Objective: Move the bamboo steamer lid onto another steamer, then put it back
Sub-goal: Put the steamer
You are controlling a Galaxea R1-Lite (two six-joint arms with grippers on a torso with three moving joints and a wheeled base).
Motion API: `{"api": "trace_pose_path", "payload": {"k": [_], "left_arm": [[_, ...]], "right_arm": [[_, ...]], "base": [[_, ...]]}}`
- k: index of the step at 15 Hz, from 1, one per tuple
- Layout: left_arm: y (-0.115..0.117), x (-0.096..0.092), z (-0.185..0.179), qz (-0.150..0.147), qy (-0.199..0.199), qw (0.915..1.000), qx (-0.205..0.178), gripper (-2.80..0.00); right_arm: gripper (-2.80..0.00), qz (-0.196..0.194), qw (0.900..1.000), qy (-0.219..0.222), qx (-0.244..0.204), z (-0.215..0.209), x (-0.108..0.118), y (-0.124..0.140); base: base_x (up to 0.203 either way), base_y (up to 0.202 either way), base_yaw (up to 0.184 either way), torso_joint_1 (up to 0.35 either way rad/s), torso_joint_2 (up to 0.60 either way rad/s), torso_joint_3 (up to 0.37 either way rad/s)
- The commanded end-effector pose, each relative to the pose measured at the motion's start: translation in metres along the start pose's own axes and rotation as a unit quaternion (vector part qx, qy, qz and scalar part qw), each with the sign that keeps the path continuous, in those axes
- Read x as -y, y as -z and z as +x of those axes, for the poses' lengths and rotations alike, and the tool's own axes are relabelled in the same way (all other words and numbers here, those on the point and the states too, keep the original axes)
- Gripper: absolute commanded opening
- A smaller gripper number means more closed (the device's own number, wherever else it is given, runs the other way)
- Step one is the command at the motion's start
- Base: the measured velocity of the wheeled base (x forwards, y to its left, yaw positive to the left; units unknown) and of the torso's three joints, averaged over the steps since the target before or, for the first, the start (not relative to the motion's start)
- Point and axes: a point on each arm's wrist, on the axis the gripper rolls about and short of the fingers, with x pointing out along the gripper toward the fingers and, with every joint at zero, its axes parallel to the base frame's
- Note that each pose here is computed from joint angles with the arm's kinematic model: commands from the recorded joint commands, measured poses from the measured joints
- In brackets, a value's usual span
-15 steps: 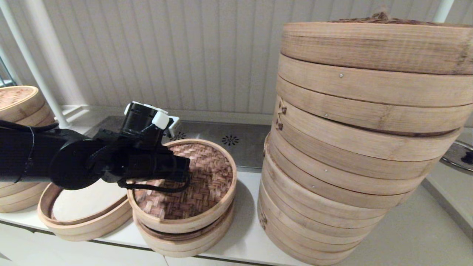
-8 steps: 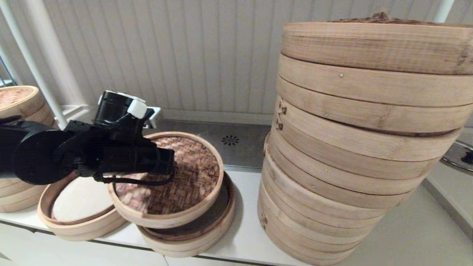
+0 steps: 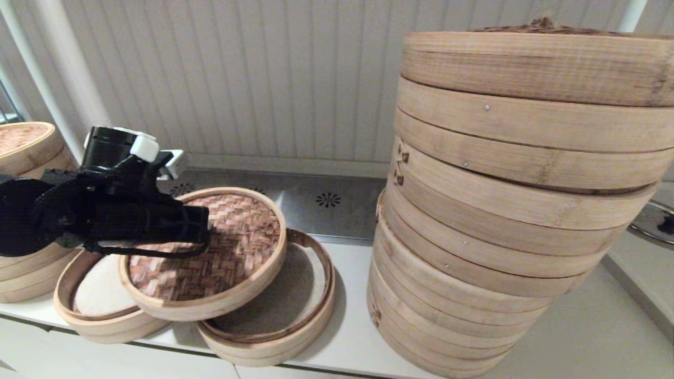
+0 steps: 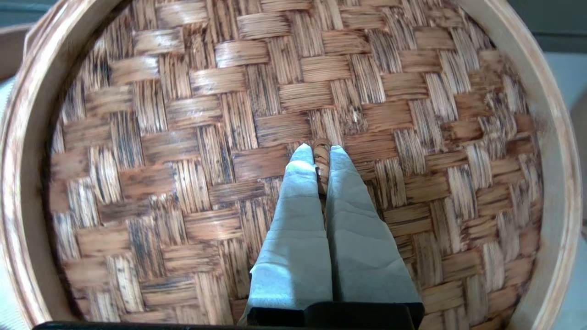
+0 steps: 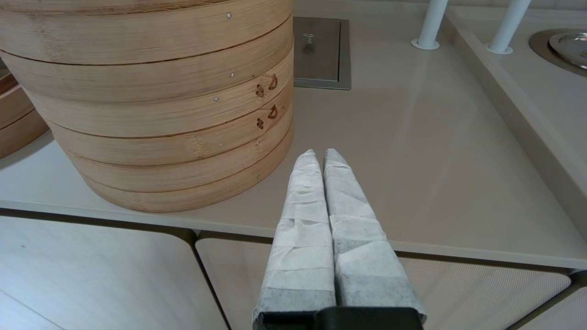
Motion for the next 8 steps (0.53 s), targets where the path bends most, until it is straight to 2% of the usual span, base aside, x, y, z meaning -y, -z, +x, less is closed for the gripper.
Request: {"api": "trace_pose_path", "payload": {"k": [1,3,5,8], "left_arm": [[-0.002,-0.011,-0.004,-0.013,-0.005,0.9999,0.005,-2.80],[-0.002,-0.019,-0.007,-0.019,-0.007,0.9998,0.007,-2.80],[0.001,-0.042,-0.011,-0.035,-0.026,0.9990,0.007,-2.80],[0.008,-0.058,-0.014,-0.048,-0.029,0.9984,0.000,-2.80]], "right_arm": [[-2.80,0.000,1.000,0.000,0.000,0.000,0.000,0.000],[-2.80,0.000,1.000,0.000,0.000,0.000,0.000,0.000],[-2.80,0.000,1.000,0.000,0.000,0.000,0.000,0.000],[-2.80,0.000,1.000,0.000,0.000,0.000,0.000,0.000]], "base": [[0.000,0.000,0.000,0.000,0.00,0.000],[0.000,0.000,0.000,0.000,0.00,0.000],[0.000,0.000,0.000,0.000,0.00,0.000],[0.000,0.000,0.000,0.000,0.00,0.000]]}}
